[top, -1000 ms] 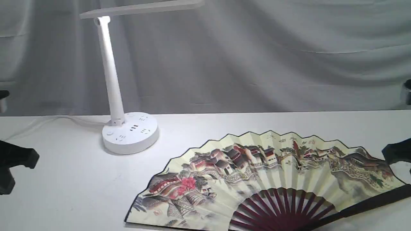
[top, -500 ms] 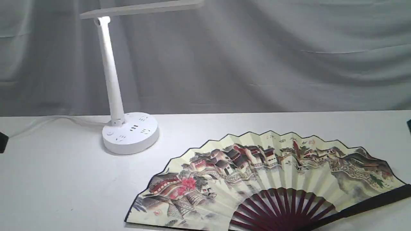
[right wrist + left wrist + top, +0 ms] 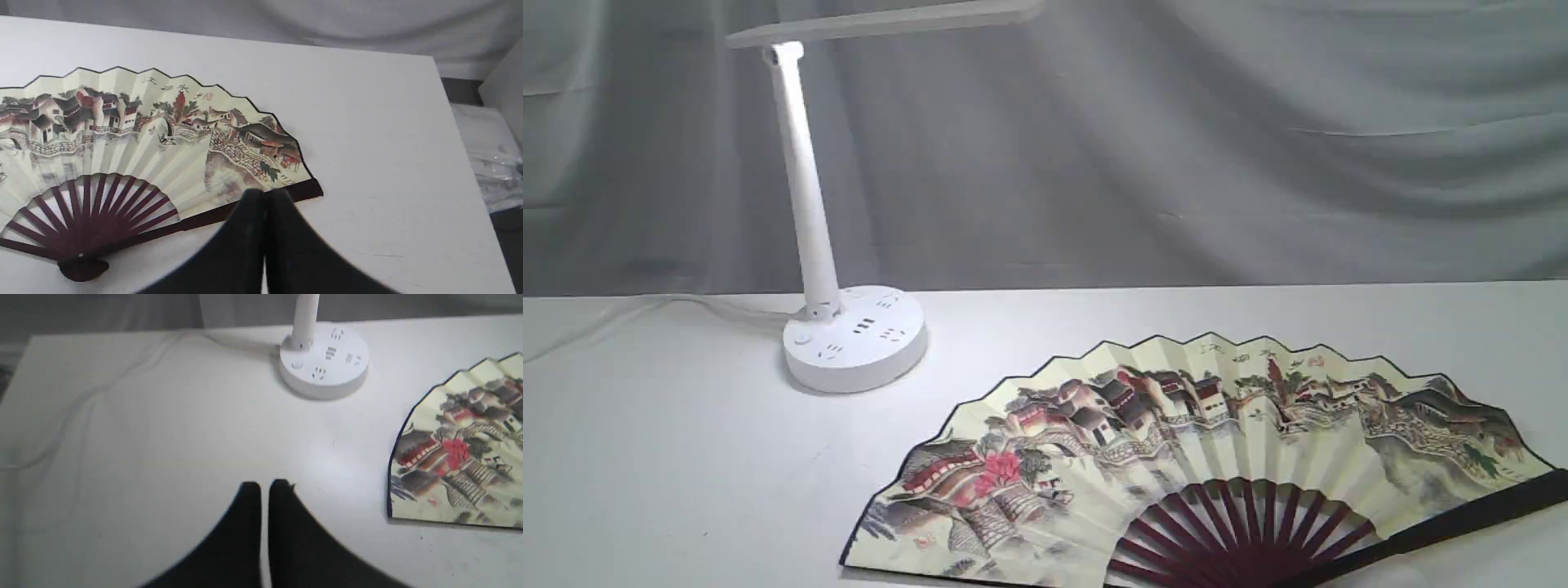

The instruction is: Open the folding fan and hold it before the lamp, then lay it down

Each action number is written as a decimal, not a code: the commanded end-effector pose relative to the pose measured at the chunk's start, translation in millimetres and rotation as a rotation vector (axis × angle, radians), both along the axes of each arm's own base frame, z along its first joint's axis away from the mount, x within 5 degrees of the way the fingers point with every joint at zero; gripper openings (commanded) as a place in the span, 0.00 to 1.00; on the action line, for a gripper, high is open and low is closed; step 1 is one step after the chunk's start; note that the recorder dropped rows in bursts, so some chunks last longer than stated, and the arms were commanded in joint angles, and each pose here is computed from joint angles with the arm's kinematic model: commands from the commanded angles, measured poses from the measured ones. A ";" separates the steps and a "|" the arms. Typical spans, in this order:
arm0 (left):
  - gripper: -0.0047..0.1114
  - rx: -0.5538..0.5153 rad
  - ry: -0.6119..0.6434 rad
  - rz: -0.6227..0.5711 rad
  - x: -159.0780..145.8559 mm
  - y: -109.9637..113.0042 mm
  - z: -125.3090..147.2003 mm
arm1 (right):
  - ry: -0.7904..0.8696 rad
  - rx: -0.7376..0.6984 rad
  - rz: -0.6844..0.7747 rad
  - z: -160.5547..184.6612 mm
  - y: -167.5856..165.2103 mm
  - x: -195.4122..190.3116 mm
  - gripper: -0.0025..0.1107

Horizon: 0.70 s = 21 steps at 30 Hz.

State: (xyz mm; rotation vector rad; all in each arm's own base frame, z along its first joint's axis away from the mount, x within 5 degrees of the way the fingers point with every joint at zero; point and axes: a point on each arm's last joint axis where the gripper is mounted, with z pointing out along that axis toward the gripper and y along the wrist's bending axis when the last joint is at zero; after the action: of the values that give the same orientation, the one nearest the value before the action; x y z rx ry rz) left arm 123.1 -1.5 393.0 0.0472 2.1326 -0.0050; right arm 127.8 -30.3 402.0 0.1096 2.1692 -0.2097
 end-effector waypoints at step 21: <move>0.04 0.018 -0.465 -0.002 -202.0 -1.3 -6.2 | -0.386 -0.098 -0.001 -1.5 45.1 -194.1 0.02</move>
State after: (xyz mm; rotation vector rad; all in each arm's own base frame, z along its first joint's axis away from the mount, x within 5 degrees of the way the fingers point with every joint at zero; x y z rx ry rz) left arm -71.5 -3.2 392.1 0.0523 1.6682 0.0243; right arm -57.7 13.7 404.1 0.0905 1.7916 -0.2622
